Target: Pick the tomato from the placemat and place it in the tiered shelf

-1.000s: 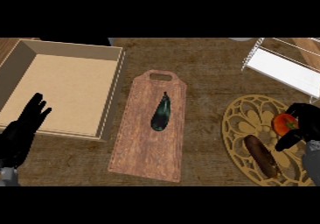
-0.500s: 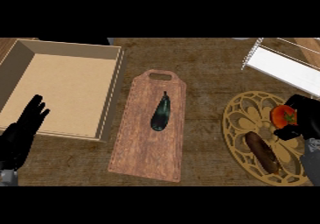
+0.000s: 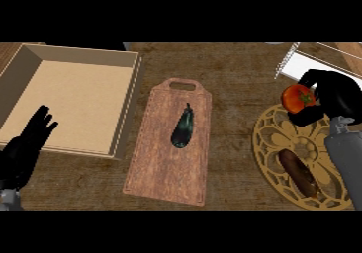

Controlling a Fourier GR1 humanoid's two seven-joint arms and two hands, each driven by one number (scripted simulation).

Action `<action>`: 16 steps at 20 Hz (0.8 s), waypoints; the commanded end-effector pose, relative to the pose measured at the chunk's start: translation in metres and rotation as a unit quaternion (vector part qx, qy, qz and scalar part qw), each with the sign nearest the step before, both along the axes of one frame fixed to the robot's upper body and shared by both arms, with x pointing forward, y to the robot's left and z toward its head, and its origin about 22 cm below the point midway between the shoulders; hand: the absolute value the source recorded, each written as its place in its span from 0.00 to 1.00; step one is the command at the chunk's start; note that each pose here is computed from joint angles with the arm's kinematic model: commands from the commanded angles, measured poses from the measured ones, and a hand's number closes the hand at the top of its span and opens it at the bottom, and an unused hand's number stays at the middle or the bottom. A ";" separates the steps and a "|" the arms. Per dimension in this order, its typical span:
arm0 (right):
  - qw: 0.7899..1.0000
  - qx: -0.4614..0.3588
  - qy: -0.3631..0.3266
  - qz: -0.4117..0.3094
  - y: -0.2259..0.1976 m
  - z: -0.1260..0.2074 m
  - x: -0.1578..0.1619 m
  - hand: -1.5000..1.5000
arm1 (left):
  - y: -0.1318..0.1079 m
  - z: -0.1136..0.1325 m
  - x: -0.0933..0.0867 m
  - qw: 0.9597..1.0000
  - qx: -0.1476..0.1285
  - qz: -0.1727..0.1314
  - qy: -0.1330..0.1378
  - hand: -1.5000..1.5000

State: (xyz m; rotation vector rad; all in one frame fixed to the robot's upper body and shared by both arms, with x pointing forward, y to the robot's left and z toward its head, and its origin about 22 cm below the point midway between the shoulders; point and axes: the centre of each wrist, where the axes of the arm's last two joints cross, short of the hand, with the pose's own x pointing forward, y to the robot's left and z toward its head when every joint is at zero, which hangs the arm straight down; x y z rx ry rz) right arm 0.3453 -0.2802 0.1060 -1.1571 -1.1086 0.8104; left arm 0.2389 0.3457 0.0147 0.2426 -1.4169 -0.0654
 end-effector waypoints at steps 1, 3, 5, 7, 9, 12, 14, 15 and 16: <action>0.999 0.044 -0.021 -0.004 0.010 0.028 -0.004 1.00 | -0.005 -0.004 -0.018 0.999 0.003 0.015 0.038 0.50; 0.995 0.085 -0.043 0.009 0.007 0.062 -0.020 1.00 | -0.004 -0.013 -0.023 0.998 -0.004 0.024 0.054 0.50; 0.989 0.129 -0.066 0.002 0.011 0.081 -0.016 1.00 | 0.007 -0.002 0.000 0.999 -0.002 0.030 0.037 0.50; 0.981 0.171 -0.092 -0.004 0.007 0.099 -0.028 1.00 | 0.016 -0.011 -0.006 0.999 -0.001 0.028 0.040 0.50; 0.980 0.165 -0.114 -0.011 -0.010 0.117 -0.049 1.00 | 0.011 -0.011 -0.018 0.999 -0.004 0.022 0.048 0.50; 0.970 0.187 -0.154 -0.020 -0.013 0.154 -0.056 1.00 | 0.002 -0.013 -0.020 0.999 -0.005 0.019 0.042 0.50; 0.973 0.168 -0.157 -0.026 -0.020 0.161 -0.068 1.00 | 0.001 -0.026 -0.018 0.999 0.006 0.027 0.038 0.50; 0.969 0.178 -0.169 -0.022 0.003 0.175 -0.065 1.00 | 0.011 -0.013 0.004 0.999 -0.006 0.022 0.041 0.50; 0.967 0.182 -0.177 -0.027 -0.005 0.186 -0.077 1.00 | -0.012 -0.020 -0.011 0.999 -0.002 0.025 0.037 0.50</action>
